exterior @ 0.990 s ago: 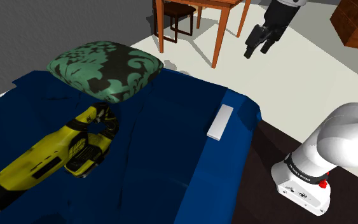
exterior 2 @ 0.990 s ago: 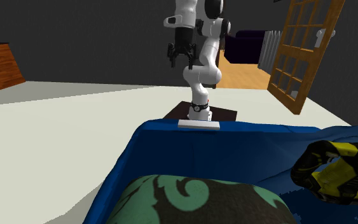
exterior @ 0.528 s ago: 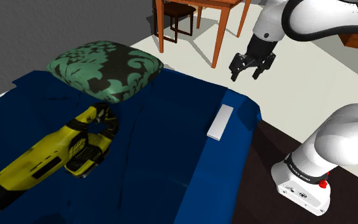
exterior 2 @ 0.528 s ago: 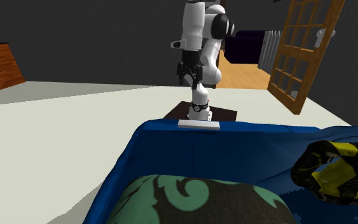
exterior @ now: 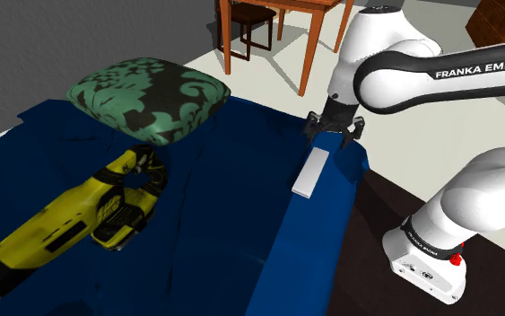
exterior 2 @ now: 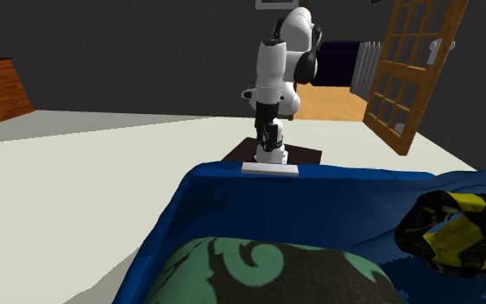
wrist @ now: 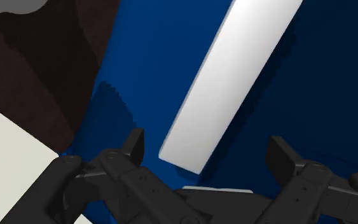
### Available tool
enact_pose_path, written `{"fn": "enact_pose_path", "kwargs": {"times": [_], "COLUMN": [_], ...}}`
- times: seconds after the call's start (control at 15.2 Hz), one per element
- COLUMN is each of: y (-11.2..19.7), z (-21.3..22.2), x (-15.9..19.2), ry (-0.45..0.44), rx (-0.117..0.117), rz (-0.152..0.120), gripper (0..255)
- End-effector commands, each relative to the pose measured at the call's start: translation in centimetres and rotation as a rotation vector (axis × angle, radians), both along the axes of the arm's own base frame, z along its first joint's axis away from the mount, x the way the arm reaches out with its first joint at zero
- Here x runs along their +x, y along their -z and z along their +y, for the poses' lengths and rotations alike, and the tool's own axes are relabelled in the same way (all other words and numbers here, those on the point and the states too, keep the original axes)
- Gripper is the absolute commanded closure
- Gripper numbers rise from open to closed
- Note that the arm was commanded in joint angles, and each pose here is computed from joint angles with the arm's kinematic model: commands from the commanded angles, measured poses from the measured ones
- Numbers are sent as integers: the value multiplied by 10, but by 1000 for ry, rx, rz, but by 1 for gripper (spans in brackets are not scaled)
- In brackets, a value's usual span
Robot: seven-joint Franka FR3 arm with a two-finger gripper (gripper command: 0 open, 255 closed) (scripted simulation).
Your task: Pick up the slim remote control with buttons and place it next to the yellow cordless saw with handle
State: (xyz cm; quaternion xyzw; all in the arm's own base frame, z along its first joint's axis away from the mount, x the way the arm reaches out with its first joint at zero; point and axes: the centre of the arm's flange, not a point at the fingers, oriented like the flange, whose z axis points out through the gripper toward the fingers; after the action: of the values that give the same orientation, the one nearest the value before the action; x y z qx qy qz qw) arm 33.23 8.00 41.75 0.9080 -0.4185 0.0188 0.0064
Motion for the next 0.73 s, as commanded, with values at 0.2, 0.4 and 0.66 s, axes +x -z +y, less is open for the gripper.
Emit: {"fn": "enact_pose_path", "kwargs": {"times": [0.2, 0.4, 0.66], "y": [47, 63, 87], "z": [22, 22, 21], "x": [12, 12, 11], "ry": [198, 198, 198], "rx": [12, 12, 12], "rz": [36, 36, 36], "gripper": [0, 0, 0]}}
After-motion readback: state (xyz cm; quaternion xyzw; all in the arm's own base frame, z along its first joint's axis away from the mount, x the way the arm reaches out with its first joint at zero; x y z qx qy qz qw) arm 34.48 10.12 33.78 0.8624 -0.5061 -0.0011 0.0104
